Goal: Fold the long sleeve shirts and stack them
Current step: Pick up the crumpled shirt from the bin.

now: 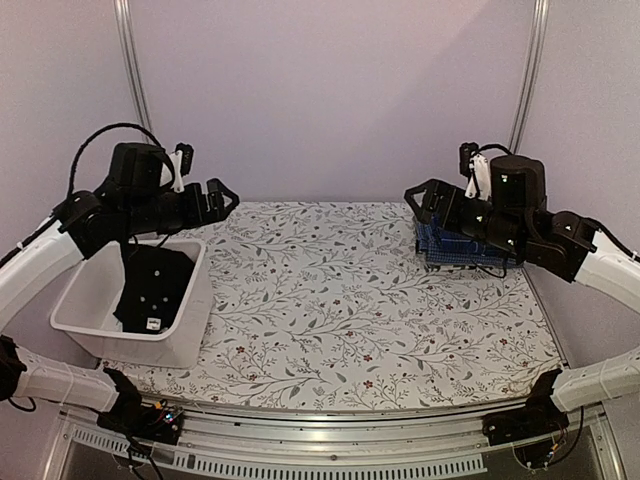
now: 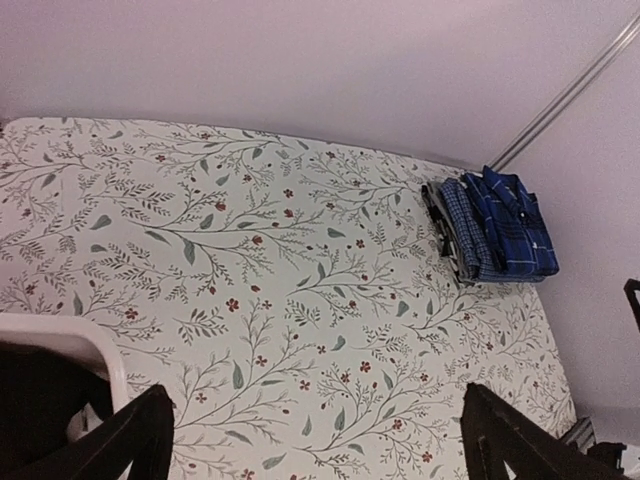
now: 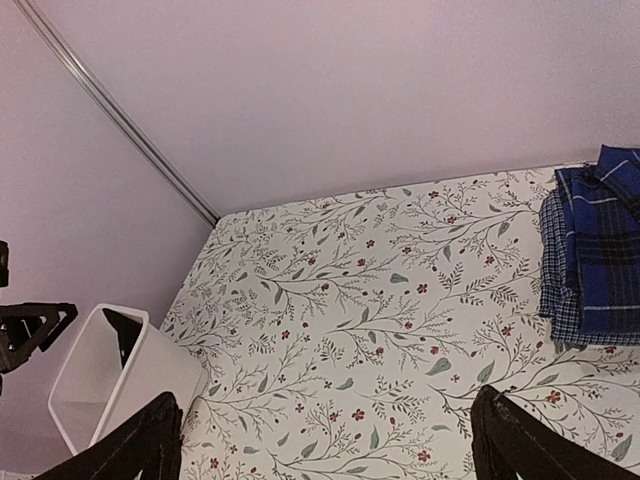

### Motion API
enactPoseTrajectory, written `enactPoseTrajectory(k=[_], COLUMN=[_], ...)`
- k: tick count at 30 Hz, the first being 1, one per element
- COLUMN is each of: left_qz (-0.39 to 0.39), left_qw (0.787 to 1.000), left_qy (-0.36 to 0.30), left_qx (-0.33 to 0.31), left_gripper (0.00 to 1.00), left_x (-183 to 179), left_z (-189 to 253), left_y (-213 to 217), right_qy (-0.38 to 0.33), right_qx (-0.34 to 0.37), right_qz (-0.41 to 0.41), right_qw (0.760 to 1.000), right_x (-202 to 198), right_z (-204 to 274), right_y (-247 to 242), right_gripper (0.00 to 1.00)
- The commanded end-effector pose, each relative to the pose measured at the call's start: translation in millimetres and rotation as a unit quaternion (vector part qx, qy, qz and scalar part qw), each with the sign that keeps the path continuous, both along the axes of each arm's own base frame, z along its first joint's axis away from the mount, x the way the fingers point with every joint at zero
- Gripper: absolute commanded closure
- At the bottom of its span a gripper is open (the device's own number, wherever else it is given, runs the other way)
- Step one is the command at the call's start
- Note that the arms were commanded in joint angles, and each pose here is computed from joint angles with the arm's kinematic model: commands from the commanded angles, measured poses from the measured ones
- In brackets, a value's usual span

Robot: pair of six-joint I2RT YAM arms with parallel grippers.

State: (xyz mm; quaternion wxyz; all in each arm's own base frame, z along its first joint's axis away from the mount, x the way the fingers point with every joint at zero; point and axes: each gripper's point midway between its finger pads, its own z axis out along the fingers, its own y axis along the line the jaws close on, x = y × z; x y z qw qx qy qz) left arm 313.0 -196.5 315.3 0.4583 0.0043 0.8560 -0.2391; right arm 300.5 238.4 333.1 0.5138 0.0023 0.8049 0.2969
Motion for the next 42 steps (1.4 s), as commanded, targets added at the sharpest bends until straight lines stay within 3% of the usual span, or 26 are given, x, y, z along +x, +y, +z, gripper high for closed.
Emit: enactPoseTrajectory(k=[1,7,12,16,25,38,42], left_qz=[0.087,0.183,0.267,0.291,0.288,0.273,0.296], left_qw=[0.995,0.979,0.949,0.934,0.922,0.926,0.917], left_qy=[0.042,0.075,0.135,0.176,0.244,0.258,0.266], left_qx=[0.028,0.049,0.096,0.11,0.089,0.023,0.027], left_gripper=[0.0,0.0,0.0,0.0,0.0,0.0,0.0], left_x=[-20.5,-49.1,-77.3,-84.9,-74.4,-38.0,-19.7], left_z=[-17.0,-21.8,-49.6,-77.7,-141.0,-178.2,-204.2], left_y=[58.2,112.3,156.7,172.7,189.8,191.4,197.5], right_qy=[-0.04,-0.038,-0.05,-0.065,-0.062,-0.063,-0.07], right_qx=[-0.007,-0.043,-0.056,-0.051,-0.058,-0.05,-0.04], right_qz=[-0.005,0.008,0.022,0.037,0.058,0.077,0.087], right_qw=[0.999,0.998,0.997,0.996,0.995,0.994,0.993], right_x=[0.0,7.7,7.0,2.7,0.4,-2.6,-4.1], right_z=[21.1,3.4,1.3,3.7,-5.6,-9.2,-3.7], right_y=[-6.2,4.1,7.4,9.6,15.9,22.5,26.5], right_gripper=[0.01,0.01,0.01,0.01,0.01,0.01,0.01])
